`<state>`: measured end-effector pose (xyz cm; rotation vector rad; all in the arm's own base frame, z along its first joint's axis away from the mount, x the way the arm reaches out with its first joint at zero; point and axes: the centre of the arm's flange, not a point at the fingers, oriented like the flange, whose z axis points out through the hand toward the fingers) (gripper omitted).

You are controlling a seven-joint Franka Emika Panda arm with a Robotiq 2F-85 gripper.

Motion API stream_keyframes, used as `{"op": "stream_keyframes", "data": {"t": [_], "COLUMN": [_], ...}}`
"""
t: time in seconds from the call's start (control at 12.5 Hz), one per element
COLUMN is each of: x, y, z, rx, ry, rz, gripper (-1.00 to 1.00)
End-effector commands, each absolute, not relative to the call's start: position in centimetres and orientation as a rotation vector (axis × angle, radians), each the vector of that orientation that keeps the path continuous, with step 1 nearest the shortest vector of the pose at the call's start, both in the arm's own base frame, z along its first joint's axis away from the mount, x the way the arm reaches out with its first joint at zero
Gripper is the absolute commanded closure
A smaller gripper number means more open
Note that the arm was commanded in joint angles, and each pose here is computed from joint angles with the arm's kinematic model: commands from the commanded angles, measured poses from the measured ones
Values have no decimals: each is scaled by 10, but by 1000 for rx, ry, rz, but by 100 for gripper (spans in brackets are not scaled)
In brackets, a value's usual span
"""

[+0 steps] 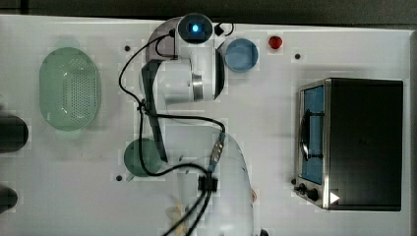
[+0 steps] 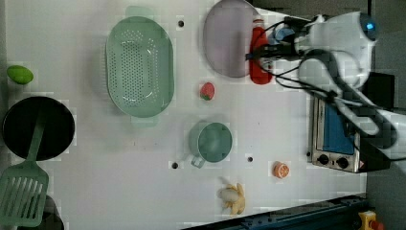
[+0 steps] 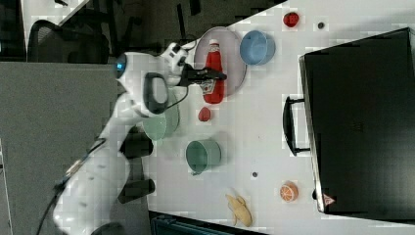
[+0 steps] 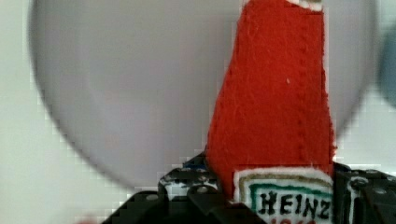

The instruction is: Pick ketchup from plate and place it on table.

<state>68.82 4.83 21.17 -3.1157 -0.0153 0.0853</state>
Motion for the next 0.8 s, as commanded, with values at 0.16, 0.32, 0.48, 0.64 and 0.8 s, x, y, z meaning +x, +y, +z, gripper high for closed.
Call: {"op": "stream_keyframes", "data": {"t": [0.16,0.32,0.48,0.64,0.8], "x": [691,665,637,603,566], "y": [18,2,-10,-16,-21], "z": [396,422,439,443,440], "rx": [-3093,-3111,-3106,-3101,-3100], "ry": [184,221,265,303,337], "rz": [-156,-86,-77,-42,3], "gripper": [-18,-18,-18,-18,-18]}}
